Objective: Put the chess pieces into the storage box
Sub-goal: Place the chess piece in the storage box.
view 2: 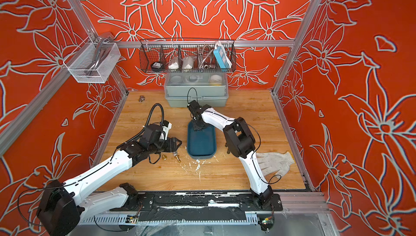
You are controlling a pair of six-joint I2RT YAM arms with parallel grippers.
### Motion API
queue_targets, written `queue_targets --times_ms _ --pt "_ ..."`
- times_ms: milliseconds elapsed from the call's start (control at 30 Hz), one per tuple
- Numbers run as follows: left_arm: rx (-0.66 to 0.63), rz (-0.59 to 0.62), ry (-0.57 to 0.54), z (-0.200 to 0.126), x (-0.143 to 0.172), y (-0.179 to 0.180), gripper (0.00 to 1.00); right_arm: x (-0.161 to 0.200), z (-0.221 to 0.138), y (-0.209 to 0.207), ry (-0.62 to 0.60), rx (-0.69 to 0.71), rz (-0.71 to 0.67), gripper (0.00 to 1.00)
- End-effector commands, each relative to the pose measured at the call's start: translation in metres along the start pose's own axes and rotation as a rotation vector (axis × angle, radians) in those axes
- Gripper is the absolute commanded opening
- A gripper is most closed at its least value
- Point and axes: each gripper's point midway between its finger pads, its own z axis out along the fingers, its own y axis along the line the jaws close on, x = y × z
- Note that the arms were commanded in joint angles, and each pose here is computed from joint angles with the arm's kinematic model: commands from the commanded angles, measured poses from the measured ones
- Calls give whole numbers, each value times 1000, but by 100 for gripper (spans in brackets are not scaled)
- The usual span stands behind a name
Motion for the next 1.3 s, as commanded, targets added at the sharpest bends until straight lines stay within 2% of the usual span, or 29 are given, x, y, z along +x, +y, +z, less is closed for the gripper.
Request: queue_targets --times_ms 0,633,733,867,1100,1267 --pt "-7 2 -11 -1 0 4 62 10 5 -3 44 40 -6 15" --pt "-9 -3 -18 -1 -1 4 62 9 9 -8 44 69 -14 17" --pt "-8 -2 -16 -1 -1 4 62 8 7 -6 41 58 -14 21" --pt "-8 0 -19 -1 -1 4 62 4 3 -5 31 56 -19 34" --pt "-8 -4 -21 -1 -3 3 62 -5 -20 -2 -6 32 -25 41" --pt "4 1 -34 -3 -11 -3 63 -7 -54 -1 -44 -8 -20 45"
